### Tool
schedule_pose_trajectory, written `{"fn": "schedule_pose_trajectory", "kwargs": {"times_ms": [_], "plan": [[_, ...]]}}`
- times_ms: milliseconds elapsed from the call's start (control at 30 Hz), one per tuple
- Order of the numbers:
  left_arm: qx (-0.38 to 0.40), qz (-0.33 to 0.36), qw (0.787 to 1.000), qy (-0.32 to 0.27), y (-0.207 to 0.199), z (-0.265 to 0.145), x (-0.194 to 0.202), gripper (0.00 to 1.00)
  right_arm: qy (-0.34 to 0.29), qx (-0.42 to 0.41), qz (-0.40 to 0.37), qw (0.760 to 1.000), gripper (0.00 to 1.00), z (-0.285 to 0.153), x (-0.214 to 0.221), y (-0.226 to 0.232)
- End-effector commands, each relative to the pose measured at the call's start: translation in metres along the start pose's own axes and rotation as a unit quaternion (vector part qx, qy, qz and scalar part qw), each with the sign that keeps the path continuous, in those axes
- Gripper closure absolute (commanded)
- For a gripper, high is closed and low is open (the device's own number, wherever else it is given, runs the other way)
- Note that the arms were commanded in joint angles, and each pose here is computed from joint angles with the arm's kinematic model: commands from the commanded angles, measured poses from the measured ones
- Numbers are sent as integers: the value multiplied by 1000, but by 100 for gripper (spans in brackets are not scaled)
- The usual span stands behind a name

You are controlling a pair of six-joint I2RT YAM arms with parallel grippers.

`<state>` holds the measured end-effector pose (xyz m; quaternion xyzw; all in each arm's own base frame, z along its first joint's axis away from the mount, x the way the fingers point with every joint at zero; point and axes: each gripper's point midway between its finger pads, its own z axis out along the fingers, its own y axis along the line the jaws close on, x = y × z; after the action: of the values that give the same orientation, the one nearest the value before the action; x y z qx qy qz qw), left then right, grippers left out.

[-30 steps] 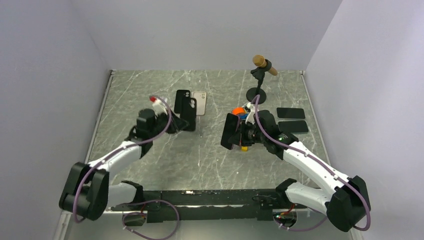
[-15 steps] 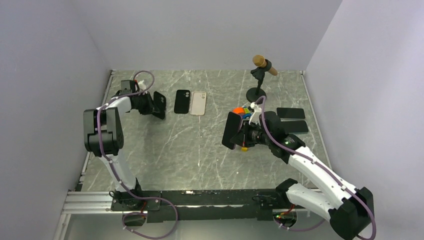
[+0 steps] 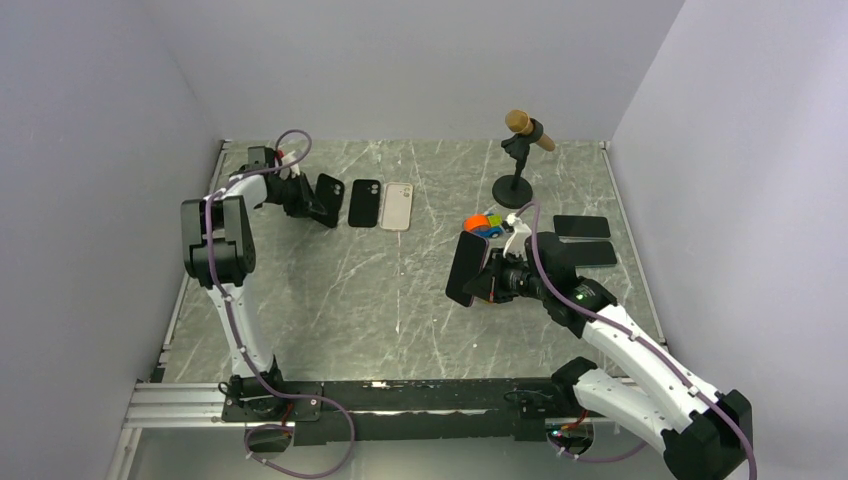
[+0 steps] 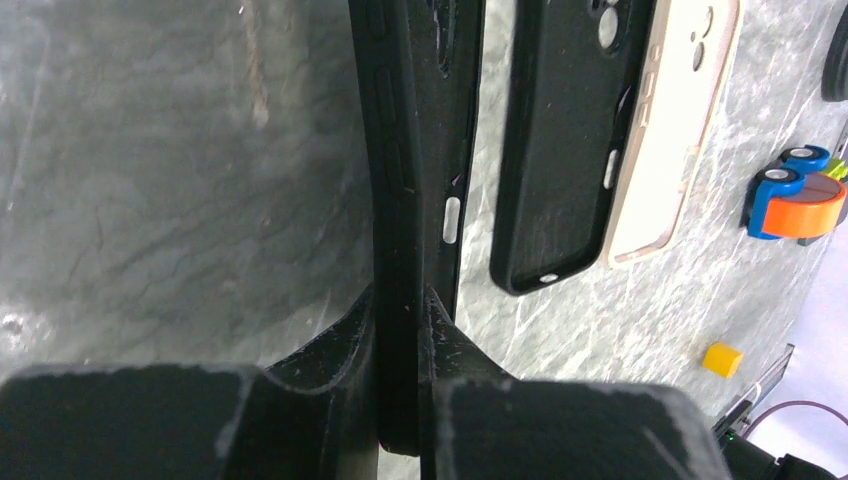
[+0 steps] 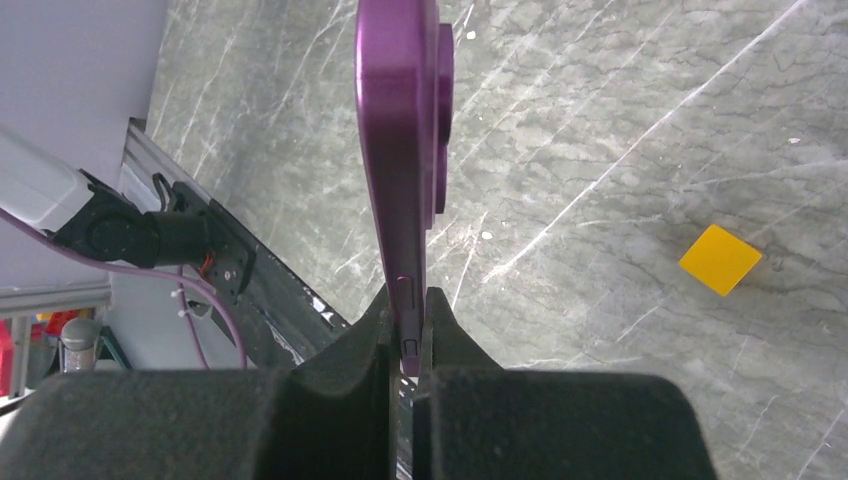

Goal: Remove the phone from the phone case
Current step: Place the phone case at the center of the board.

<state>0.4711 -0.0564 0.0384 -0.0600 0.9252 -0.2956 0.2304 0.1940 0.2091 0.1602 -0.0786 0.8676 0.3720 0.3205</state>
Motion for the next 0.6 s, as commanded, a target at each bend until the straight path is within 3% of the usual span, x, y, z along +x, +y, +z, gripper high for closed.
{"fn": "schedule_pose_trajectory", "kwargs": {"times_ms": [0, 200, 333, 400, 500, 567], "plan": [[13, 3, 1000, 13, -17, 11, -7, 91, -38, -37, -7, 999, 100, -8, -24, 23], [20, -12, 1000, 21, -16, 21, -2, 79, -42, -46, 7, 998, 100, -5, -32, 29], [-15, -13, 1000, 8, -11, 15, -12, 66, -53, -29, 28, 998, 100, -3, -40, 27], [-38, -11, 999, -11, -8, 6, -17, 50, -67, 8, 49, 997, 100, -3, -44, 14], [-59, -11, 998, -32, -11, -9, -22, 20, -96, 76, 85, 989, 100, -4, -48, -12], [-73, -10, 996, -44, -14, -22, -26, 8, -112, 117, 109, 981, 100, -4, -49, -30]]}}
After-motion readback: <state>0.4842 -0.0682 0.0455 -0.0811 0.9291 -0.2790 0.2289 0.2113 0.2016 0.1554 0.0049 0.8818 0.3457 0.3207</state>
